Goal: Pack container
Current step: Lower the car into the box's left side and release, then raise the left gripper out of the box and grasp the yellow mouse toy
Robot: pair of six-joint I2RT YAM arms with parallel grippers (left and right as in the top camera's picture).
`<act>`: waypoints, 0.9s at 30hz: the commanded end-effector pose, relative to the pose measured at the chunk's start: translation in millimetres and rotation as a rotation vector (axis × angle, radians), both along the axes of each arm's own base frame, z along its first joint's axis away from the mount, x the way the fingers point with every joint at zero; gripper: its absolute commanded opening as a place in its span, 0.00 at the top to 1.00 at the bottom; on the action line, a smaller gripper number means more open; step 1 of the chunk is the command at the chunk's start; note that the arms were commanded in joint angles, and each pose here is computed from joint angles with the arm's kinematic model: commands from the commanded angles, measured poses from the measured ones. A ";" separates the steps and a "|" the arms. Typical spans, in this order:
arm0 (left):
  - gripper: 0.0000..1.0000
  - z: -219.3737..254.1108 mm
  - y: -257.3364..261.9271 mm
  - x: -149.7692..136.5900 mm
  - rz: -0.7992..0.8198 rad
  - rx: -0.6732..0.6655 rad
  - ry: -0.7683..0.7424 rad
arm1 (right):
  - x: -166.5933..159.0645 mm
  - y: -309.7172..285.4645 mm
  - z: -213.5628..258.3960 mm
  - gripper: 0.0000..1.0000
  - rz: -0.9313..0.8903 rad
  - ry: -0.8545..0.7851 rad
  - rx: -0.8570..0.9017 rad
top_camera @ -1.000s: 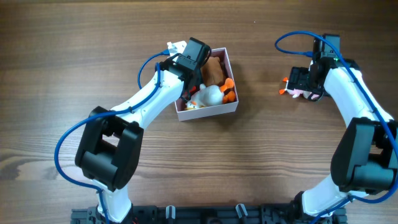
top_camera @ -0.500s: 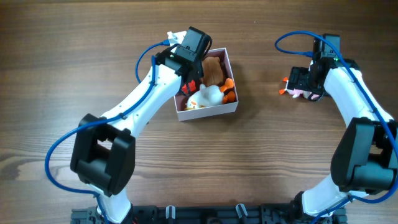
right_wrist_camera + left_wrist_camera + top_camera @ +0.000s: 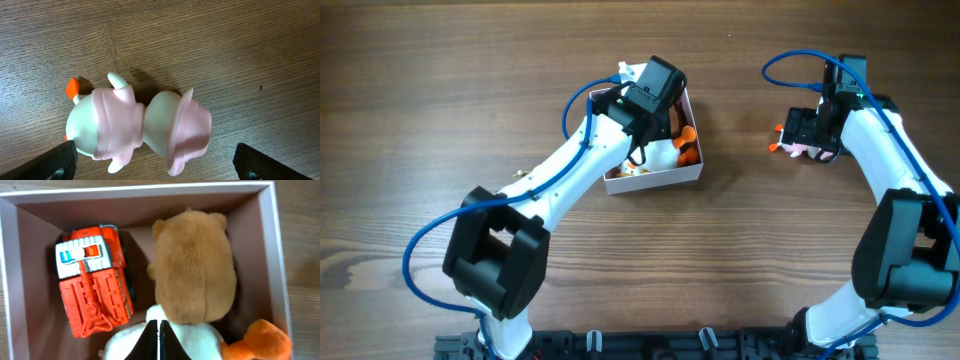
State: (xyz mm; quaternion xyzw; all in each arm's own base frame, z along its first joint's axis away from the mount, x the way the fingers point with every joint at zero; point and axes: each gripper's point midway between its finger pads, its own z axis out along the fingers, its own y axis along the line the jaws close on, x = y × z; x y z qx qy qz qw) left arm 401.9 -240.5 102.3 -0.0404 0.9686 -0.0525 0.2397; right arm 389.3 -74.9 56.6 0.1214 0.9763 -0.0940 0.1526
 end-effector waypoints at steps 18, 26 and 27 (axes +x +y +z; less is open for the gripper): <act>0.88 -36.1 33.2 5.3 0.067 0.200 0.031 | 1.0 1.2 5.5 0.01 0.008 -0.018 0.002; 0.84 -6.1 25.8 4.1 0.055 0.124 -0.006 | 1.0 1.2 5.5 0.00 0.007 -0.018 0.002; 0.84 0.2 26.1 3.6 0.056 0.117 -0.016 | 1.0 1.2 5.5 0.00 0.008 -0.018 0.002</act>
